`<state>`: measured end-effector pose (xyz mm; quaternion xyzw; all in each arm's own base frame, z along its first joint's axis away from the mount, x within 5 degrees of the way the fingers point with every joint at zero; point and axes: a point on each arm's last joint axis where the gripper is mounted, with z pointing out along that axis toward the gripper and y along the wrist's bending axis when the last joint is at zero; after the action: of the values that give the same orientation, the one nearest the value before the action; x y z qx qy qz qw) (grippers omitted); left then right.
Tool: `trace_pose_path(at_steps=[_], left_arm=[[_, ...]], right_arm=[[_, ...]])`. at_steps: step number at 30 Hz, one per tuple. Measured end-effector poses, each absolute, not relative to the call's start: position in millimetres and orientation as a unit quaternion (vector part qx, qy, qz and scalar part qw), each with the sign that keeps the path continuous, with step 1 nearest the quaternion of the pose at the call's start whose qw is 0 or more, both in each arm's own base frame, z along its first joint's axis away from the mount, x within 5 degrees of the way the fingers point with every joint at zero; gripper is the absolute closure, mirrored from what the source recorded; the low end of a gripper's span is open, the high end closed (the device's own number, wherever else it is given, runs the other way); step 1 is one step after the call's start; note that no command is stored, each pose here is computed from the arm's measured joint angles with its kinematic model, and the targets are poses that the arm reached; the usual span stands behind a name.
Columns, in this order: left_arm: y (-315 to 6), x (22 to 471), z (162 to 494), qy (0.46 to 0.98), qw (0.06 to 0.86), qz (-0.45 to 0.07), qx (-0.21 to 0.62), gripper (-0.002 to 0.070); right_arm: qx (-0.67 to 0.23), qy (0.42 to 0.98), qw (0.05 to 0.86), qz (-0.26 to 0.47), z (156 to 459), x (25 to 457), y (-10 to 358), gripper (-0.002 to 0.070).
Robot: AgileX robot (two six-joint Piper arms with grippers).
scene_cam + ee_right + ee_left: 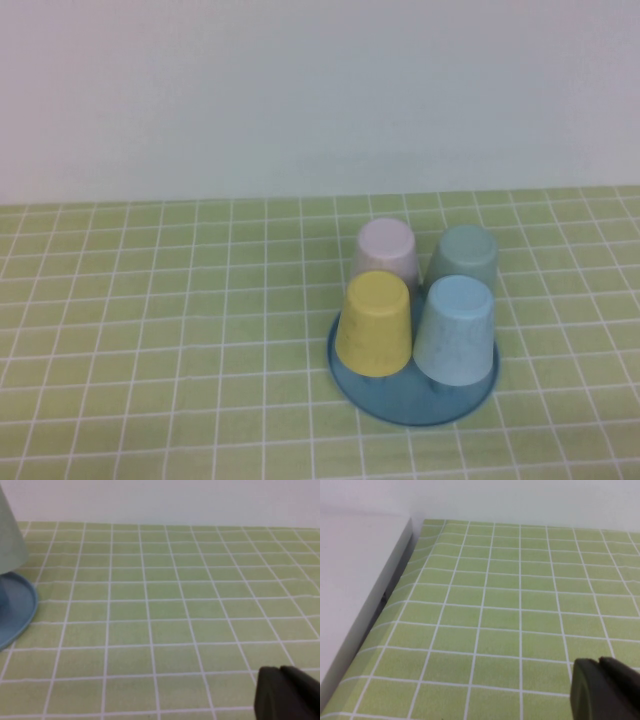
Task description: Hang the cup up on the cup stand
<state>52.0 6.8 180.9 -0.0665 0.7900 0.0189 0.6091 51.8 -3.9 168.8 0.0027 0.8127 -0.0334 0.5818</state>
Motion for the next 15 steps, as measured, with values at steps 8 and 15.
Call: trace_pose_path(at_steps=[8, 15], left_arm=[[6.8, 52.0, 180.9, 0.79, 0.609, 0.019, -0.066, 0.0676], [6.8, 52.0, 180.9, 0.79, 0.609, 0.019, -0.066, 0.0676]], right_arm=[[-0.012, 0.813, 0.581, -0.024, 169.1, 51.7, -2.1, 0.0676], [-0.012, 0.814, 0.58, -0.024, 168.8, 51.6, -2.1, 0.0676]])
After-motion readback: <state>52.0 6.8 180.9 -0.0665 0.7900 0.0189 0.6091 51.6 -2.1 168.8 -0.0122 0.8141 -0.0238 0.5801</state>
